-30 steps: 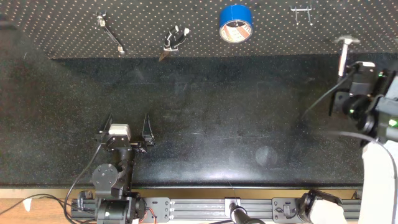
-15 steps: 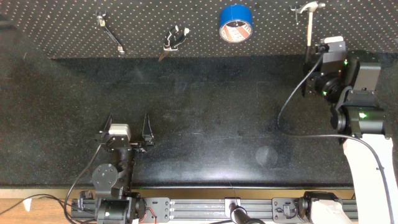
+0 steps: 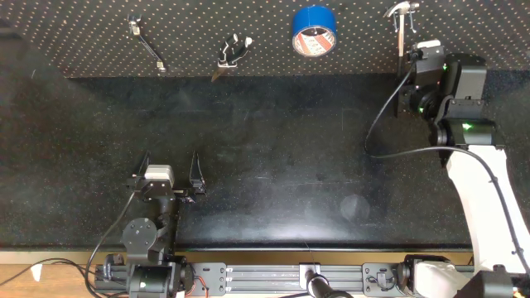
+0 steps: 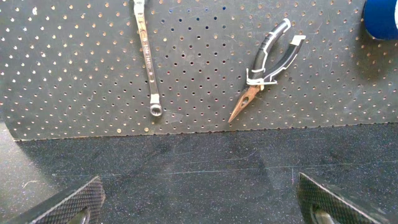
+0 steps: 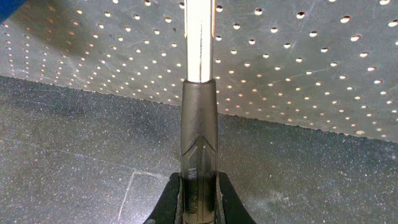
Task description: Place Tools Onto Pegboard
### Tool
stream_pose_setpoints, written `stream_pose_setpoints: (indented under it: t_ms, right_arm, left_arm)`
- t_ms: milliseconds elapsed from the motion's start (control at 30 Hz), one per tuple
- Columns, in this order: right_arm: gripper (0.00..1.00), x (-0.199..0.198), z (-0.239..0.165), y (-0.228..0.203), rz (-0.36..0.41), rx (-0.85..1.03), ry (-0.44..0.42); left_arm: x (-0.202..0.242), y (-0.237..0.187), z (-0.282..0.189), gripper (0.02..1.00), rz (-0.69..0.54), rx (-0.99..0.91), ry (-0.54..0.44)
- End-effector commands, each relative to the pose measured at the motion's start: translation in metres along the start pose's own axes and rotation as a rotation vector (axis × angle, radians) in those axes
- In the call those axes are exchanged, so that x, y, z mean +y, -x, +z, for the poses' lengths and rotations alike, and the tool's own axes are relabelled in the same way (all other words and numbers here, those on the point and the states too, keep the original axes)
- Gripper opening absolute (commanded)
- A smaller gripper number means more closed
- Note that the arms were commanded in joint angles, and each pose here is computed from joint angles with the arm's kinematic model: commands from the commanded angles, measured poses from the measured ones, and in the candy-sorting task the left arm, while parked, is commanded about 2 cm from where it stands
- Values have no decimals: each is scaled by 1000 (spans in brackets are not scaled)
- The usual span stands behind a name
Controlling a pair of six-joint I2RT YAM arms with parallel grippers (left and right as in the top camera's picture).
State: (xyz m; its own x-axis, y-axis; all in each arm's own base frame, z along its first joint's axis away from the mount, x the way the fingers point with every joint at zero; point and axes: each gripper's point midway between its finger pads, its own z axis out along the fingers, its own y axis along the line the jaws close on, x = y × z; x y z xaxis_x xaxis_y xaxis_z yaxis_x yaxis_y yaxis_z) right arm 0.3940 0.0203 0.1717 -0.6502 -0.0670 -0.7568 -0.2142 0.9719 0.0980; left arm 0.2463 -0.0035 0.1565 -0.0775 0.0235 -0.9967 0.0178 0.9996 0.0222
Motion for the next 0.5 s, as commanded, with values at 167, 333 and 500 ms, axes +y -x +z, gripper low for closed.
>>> stream_pose_setpoints:
  t_ms: [167, 333, 500]
  right_arm:
    - [706, -1, 6, 6, -23, -16, -6]
    - [965, 0, -1, 11, -28, -36, -8]
    - [967, -11, -43, -5, -39, -114, -147]
  left_arm:
    - [-2, -1, 0, 996, 9, 2, -10]
    - [-2, -1, 0, 996, 9, 2, -10]
    - [-2, -1, 0, 996, 9, 2, -10]
